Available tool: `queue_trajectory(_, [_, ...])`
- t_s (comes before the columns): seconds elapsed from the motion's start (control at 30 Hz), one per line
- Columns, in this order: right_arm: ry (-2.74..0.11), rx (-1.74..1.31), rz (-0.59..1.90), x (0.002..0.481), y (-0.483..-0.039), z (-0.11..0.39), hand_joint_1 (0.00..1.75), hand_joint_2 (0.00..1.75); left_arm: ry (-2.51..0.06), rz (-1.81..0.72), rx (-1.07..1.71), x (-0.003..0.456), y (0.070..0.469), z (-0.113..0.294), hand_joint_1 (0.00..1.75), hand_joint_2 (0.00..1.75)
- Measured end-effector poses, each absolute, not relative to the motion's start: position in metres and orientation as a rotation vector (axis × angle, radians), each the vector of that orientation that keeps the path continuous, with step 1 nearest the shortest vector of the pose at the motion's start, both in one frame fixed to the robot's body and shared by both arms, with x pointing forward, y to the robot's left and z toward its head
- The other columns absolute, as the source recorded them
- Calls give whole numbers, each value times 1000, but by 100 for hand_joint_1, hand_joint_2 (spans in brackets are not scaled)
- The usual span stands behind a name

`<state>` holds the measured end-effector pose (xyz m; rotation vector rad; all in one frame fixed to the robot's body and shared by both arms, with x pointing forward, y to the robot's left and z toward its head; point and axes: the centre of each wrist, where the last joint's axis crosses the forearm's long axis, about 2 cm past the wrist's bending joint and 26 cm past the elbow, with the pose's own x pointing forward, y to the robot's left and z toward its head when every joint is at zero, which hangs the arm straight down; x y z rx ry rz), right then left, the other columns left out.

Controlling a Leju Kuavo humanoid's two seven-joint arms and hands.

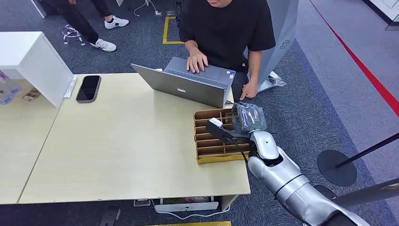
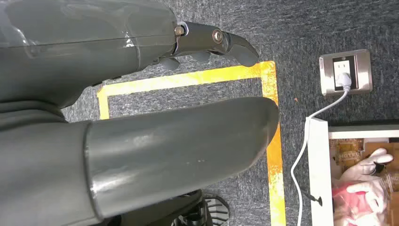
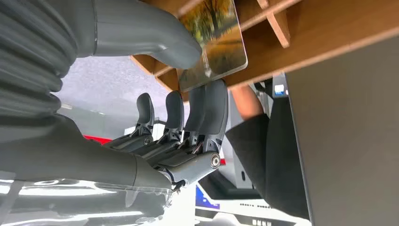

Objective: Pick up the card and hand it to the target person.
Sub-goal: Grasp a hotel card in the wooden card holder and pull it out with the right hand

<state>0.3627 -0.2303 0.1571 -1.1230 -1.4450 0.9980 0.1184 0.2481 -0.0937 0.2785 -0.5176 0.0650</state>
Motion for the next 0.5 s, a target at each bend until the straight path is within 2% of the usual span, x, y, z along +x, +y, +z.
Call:
queue_trajectory(0.3, [-1424, -1121, 1012, 358, -229, 152, 96, 175, -519, 64, 278, 118, 248, -94, 0, 0])
queue_trajectory(0.37, [-1422, -1120, 1020, 357, -229, 151, 99, 175, -519, 63, 279, 118, 248, -94, 0, 0])
queue_trajectory(0.5, [-1420, -1119, 1033, 356, -227, 150, 119, 175, -520, 61, 279, 118, 248, -94, 0, 0])
